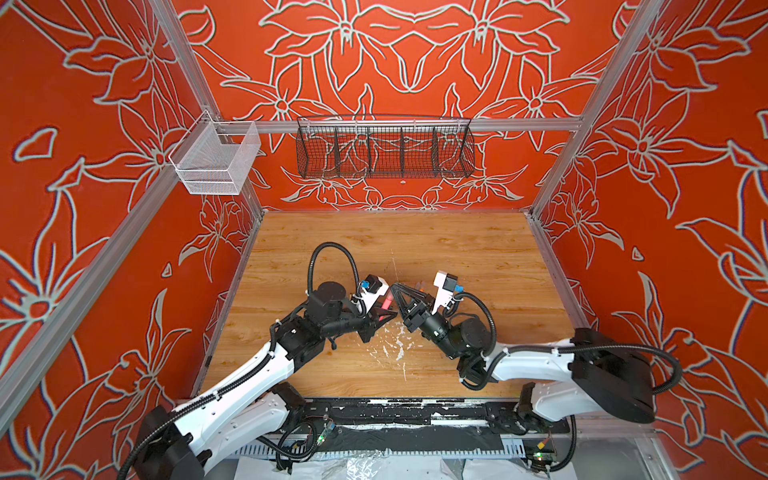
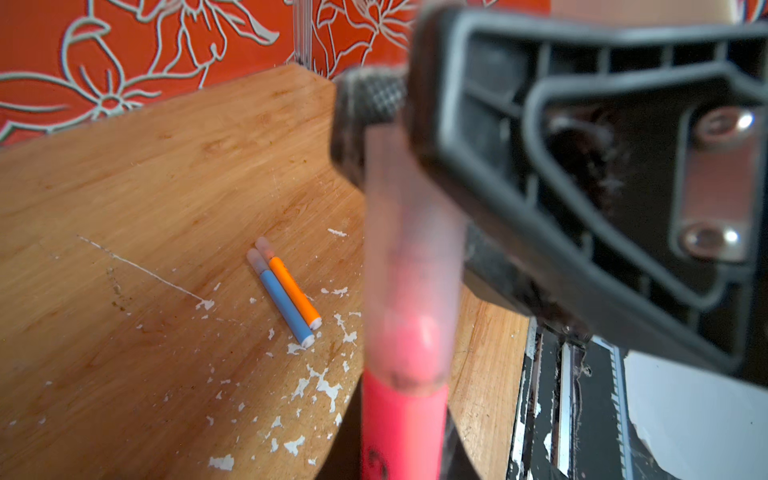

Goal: Insert the pens into the pen caps
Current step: 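Push the cap down with the right gripper while the left gripper tilts the marker, then open the right gripper off the cap while the left gripper carries the pink marker down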

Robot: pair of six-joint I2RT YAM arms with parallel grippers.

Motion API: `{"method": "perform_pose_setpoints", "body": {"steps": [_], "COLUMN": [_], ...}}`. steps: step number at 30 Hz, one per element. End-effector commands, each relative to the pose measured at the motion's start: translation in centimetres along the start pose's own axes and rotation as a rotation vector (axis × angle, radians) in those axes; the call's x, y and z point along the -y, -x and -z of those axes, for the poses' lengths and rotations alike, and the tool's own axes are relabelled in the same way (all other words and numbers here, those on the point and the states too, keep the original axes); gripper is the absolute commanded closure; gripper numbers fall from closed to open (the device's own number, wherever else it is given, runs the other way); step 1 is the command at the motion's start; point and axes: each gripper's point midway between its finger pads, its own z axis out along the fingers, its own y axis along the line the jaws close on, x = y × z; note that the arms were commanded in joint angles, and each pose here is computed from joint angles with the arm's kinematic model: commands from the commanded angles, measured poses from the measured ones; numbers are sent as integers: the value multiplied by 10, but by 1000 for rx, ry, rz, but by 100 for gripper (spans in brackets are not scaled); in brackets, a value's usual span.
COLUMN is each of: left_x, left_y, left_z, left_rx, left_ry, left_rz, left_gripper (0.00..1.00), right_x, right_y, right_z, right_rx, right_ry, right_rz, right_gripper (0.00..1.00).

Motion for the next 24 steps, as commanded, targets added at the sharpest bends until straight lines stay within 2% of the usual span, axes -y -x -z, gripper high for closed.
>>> {"method": "perform_pose_setpoints", "body": {"steps": [1, 2, 4, 7, 10, 14, 18, 21, 24], "left_x": [-21, -20, -24, -36, -46, -60, -65, -65, -68], "left_y": [151, 131, 92, 36, -1, -29, -49, -57, -65], "left_z": [79, 71, 58, 47, 38, 30, 19, 5, -13], "left_rx": [615, 563, 472, 388, 327, 240, 188, 144, 65], "left_ry": [214, 192, 188, 213, 238, 293, 306, 321, 374], "left_rz": [-90, -81, -40, 61, 167, 292, 423, 456, 469], "left_gripper": [100, 100, 100, 100, 100, 100, 100, 100, 100], "right_x": [35, 34, 25, 17, 12, 17, 47, 69, 92], "right_y": [-116, -101, -71, -22, 18, 48, 74, 86, 90], "right_z": [52, 50, 45, 48, 61, 85, 115, 132, 138], "right_rx": [-534, -507, -473, -406, -332, -249, -152, -106, -112], "right_ry": [-144, -172, -205, -298, -342, -394, -561, -667, -735], "right_rz": [147, 194, 285, 406, 480, 543, 609, 641, 649], "right_gripper": [61, 51, 41, 31, 26, 21, 17, 14, 12]}}
